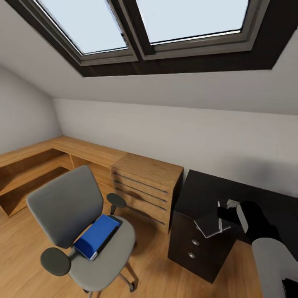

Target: In the bedroom, organize the workspace by keeping the computer under the desk, ensuring the monitor is on the desk, placing the keyboard on the desk next to the monitor, placing the mouse on the desk next to the keyboard, moving the folder from the swivel chair onto the desk next to the mouse, stacking the notebook on top of the folder with the pen on top of the notebook, and positioning the swivel chair next to the desk.

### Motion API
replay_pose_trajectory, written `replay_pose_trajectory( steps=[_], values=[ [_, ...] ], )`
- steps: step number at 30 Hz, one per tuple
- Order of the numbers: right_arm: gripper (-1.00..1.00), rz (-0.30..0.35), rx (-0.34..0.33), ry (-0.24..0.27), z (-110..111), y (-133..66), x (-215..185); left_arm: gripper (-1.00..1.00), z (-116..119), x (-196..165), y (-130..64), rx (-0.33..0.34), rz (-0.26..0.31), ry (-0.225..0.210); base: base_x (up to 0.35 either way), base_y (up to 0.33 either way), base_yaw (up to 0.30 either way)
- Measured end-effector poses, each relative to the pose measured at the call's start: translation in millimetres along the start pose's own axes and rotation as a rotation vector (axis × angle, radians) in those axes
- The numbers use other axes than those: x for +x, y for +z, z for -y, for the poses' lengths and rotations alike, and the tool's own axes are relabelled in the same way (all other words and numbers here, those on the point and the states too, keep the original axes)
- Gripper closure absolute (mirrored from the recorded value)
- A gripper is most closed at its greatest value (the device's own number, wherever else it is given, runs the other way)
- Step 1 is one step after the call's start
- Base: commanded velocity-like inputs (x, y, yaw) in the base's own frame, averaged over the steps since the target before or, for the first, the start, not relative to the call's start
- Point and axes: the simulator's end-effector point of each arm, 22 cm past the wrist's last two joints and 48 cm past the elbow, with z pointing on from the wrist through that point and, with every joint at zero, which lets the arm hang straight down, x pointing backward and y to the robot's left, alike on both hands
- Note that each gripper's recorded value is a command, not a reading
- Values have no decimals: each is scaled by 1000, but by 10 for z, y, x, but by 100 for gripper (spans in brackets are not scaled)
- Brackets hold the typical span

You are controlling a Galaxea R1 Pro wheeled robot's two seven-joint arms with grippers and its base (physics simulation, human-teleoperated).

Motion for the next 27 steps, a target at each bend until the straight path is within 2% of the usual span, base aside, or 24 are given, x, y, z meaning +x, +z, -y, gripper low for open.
replay_pose_trajectory(
  steps=[5,8,17,27],
  values=[
    [100,22,7,-4,34,1,-49,-100,12,5,-3,1,-1,0,0,-240,-3],
    [100,62,34,-9,178,-25,-157,-100,14,7,-3,2,-1,0,0,-124,0],
    [100,84,58,-10,280,-39,-215,-100,13,8,-3,1,-2,-1,0,-241,0],
    [100,85,76,-11,322,67,-122,-100,13,7,-3,1,-2,-1,0,-27,-11]
  ],
)
